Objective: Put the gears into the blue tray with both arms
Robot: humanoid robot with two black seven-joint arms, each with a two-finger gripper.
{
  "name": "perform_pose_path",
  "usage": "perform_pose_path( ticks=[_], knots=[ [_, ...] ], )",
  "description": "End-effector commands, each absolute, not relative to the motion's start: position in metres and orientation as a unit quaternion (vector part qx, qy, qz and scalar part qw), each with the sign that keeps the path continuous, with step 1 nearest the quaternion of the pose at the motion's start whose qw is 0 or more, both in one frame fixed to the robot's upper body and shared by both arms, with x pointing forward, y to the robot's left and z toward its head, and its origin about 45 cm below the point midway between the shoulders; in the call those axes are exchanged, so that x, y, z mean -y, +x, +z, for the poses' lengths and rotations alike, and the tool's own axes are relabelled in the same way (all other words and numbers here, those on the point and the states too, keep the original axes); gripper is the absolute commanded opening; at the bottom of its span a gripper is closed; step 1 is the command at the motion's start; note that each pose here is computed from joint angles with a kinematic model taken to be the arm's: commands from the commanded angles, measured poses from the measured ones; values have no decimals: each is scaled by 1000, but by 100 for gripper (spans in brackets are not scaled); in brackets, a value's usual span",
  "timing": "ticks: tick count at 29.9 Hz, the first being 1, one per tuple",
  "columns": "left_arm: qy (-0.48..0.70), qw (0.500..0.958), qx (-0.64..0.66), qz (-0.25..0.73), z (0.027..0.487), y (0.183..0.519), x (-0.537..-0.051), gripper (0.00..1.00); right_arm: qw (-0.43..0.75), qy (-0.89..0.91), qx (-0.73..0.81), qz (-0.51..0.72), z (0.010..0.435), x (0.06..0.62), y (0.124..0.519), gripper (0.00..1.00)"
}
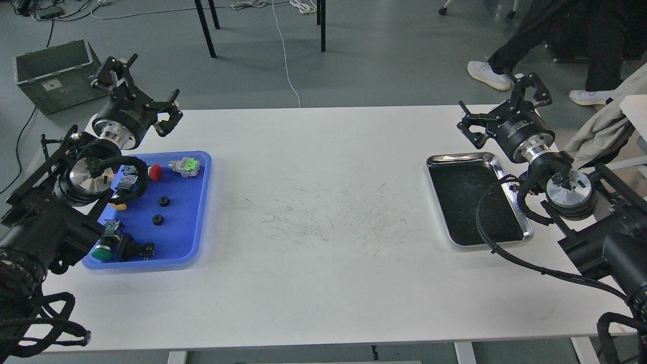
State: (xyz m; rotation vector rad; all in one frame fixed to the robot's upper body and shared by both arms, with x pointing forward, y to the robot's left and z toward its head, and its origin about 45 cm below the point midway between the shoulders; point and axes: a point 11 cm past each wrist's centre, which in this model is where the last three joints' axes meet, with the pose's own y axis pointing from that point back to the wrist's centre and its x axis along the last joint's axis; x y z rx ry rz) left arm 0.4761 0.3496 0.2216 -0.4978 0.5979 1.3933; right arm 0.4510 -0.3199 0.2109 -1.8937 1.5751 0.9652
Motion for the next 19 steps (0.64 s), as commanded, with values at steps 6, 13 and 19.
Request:
perform_pose_path(
  ticks=[6, 13, 19],
  knots=[
    [-223, 697, -269, 625, 220, 476, -349, 98, 247, -693, -578, 354, 211, 321, 451, 99],
    [-237, 682, -281, 632, 220, 476, -353, 98, 251, -693, -577, 352, 213, 322, 452, 99],
    [-250, 667, -294, 637, 221, 478, -356, 98, 253, -694, -576, 351, 214, 322, 452, 99]
  ],
)
